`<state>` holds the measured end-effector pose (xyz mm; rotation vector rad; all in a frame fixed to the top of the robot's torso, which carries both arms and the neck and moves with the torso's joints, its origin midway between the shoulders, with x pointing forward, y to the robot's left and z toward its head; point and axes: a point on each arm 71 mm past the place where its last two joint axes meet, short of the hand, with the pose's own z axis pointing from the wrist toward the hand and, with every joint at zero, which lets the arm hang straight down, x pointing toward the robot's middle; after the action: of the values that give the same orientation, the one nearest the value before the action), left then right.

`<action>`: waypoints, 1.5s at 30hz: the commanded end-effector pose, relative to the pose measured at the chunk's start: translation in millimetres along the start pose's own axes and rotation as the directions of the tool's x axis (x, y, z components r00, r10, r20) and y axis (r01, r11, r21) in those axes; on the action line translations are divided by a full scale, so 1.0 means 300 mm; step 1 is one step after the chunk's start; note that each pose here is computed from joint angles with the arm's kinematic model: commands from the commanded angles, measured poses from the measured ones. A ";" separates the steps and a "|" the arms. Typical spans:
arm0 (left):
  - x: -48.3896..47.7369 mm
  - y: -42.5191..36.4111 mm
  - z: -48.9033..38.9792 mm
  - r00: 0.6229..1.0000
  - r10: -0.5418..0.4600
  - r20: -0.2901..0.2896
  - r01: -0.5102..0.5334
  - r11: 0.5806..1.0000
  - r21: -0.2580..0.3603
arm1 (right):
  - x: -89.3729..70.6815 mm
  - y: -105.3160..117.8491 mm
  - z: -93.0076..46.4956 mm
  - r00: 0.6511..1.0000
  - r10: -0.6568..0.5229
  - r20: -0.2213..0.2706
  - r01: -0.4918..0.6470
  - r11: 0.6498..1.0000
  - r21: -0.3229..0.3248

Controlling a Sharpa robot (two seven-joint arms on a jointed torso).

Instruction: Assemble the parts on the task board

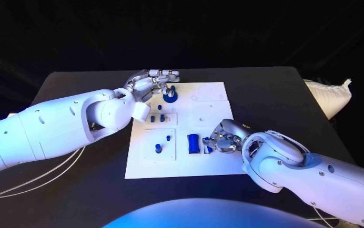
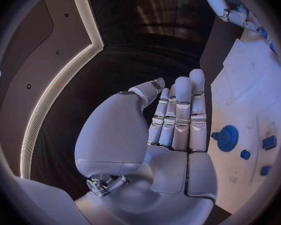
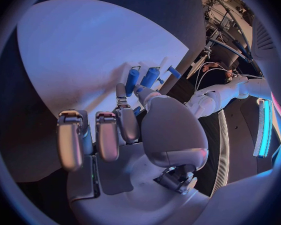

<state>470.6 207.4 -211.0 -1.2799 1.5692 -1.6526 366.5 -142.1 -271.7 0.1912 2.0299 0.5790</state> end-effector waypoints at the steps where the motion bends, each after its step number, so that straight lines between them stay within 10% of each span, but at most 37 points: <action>1: 0.010 0.001 0.001 1.000 -0.001 -0.024 0.001 1.000 0.000 | 0.011 0.005 -0.001 0.998 -0.052 -0.036 0.051 0.999 -0.009; 45: 0.004 0.002 -0.001 1.000 -0.001 -0.026 0.001 1.000 -0.007 | -0.004 0.004 -0.030 0.997 -0.082 -0.012 0.082 0.996 -0.030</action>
<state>470.4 208.3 -211.7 -1.2801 1.5824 -1.6486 360.1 -144.8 -267.6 0.1038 2.0453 0.5572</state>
